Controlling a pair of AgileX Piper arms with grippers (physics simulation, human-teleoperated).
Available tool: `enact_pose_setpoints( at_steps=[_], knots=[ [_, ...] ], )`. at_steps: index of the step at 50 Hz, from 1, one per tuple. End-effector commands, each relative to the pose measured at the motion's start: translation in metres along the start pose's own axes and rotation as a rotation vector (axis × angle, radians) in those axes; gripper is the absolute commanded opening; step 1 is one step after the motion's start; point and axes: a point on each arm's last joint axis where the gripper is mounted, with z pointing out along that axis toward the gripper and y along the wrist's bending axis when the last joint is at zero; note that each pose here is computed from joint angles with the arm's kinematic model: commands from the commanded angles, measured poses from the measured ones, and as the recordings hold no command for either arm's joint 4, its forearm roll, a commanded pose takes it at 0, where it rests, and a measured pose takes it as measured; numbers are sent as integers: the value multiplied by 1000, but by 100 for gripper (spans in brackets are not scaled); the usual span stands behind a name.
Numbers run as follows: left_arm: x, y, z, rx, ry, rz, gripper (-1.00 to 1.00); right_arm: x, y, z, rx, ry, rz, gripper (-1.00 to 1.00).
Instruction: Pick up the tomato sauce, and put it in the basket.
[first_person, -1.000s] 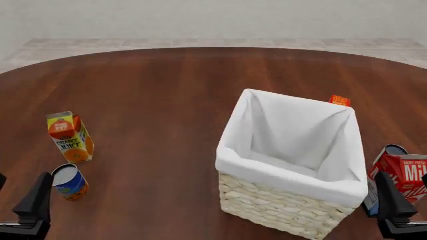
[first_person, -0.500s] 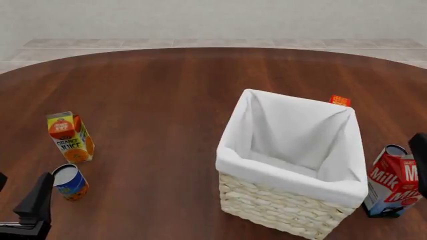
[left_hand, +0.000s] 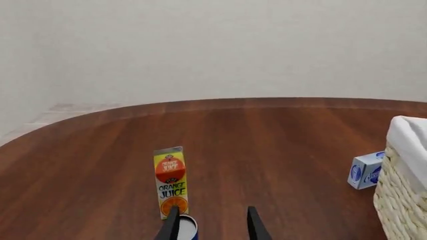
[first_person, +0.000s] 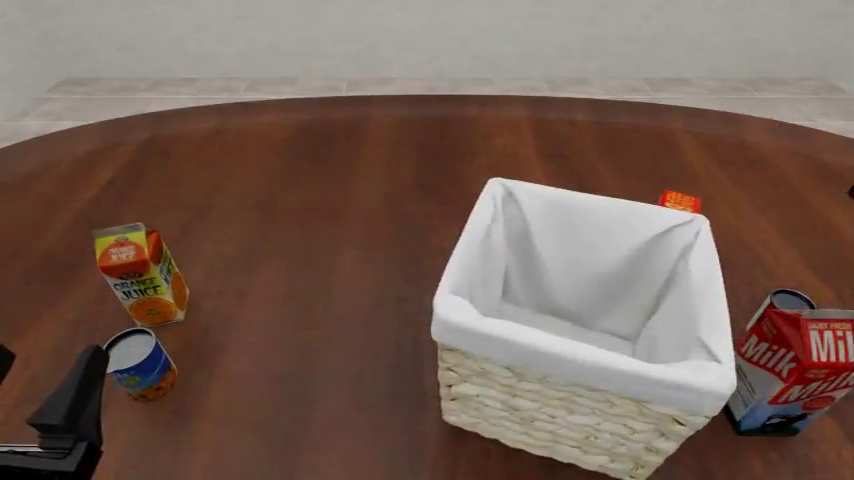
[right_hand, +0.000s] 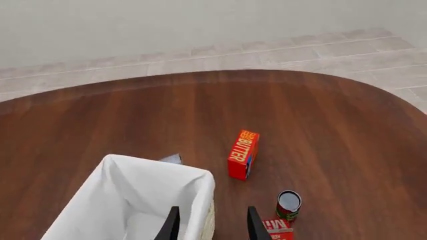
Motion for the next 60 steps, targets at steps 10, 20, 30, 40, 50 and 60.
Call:
enact_pose_setpoints(
  at_steps=[10, 20, 30, 40, 50, 60],
  knots=[
    [0, 0, 0, 0, 2, -1, 100, -50, -6, 41, 86, 193, 5, 100],
    [0, 0, 0, 0, 0, 0, 100, -74, -11, 63, 125, 260, 44, 100],
    [-1, 0, 0, 0, 0, 0, 100, -78, -23, 90, 177, 346, 82, 100],
    [0, 0, 0, 0, 1, -1, 100, -93, -40, 98, 247, 375, 79, 100],
    [0, 0, 0, 0, 0, 0, 100, -100, -57, 110, 296, 424, 60, 100],
    [0, 0, 0, 0, 0, 0, 100, -82, -69, 130, 311, 459, 54, 100]
  ],
)
